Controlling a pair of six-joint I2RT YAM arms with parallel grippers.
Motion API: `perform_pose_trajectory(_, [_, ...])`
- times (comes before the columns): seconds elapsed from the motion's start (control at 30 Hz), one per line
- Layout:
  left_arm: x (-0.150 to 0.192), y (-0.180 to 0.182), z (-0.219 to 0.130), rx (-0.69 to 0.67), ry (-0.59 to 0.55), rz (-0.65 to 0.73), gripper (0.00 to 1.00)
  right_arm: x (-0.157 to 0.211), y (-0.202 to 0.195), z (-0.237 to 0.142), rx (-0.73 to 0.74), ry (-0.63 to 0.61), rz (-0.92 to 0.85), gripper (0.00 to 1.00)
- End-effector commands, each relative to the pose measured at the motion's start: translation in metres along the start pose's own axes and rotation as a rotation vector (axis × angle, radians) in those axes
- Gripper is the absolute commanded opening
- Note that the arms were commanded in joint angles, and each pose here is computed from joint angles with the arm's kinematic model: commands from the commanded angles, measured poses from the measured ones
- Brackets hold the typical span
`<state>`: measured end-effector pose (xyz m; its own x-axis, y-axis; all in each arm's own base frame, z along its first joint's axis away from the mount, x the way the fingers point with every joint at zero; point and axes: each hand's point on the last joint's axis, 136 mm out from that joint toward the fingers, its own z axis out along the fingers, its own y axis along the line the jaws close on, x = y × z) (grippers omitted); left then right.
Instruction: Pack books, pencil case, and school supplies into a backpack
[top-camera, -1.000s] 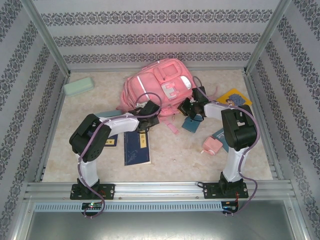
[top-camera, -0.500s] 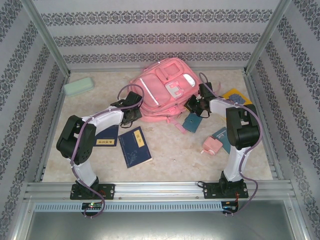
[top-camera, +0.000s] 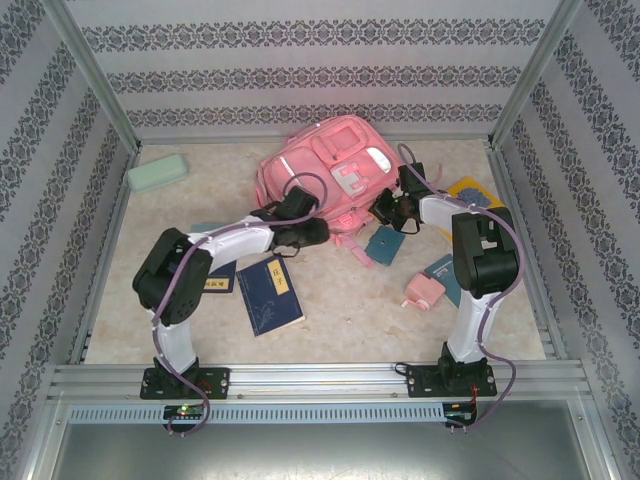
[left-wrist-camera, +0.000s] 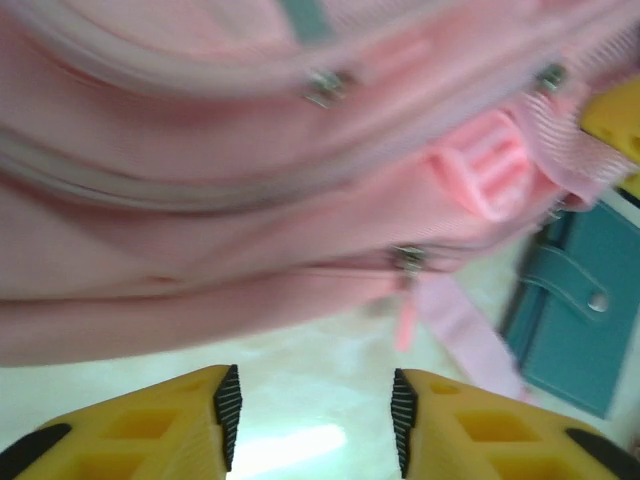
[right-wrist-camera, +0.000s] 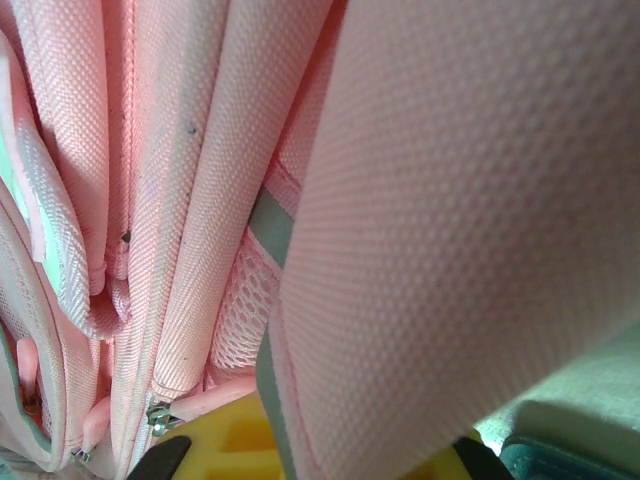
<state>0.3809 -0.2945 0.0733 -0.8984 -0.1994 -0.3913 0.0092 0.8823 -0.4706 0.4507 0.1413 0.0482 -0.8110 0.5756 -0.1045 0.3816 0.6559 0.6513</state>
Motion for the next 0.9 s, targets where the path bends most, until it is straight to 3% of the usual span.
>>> perform_pose_trajectory(0.0, [0.007, -0.026, 0.018, 0.091, 0.016, -0.032, 0.51, -0.028, 0.023, -0.006, -0.070, -0.091, -0.048, 0.00])
perform_pose_trajectory(0.57, [0.016, -0.025, 0.063, 0.056, 0.019, -0.110, 0.41, -0.023, 0.026, -0.003, -0.076, -0.079, -0.051, 0.00])
perform_pose_trajectory(0.67, [0.015, -0.021, 0.066, 0.034, 0.009, -0.122, 0.26, -0.023, 0.025, -0.003, -0.075, -0.079, -0.052, 0.00])
perform_pose_trajectory(0.73, [0.012, -0.018, 0.064, 0.014, -0.004, -0.132, 0.06, -0.022, 0.026, -0.003, -0.076, -0.077, -0.052, 0.00])
perform_pose_trajectory(0.77, [0.010, -0.018, 0.061, 0.008, -0.012, -0.133, 0.00, -0.022, 0.026, -0.003, -0.076, -0.076, -0.054, 0.00])
perform_pose_trajectory(0.87, [0.005, -0.015, 0.048, -0.027, -0.026, -0.132, 0.00, -0.025, 0.026, -0.004, -0.073, -0.079, -0.055, 0.00])
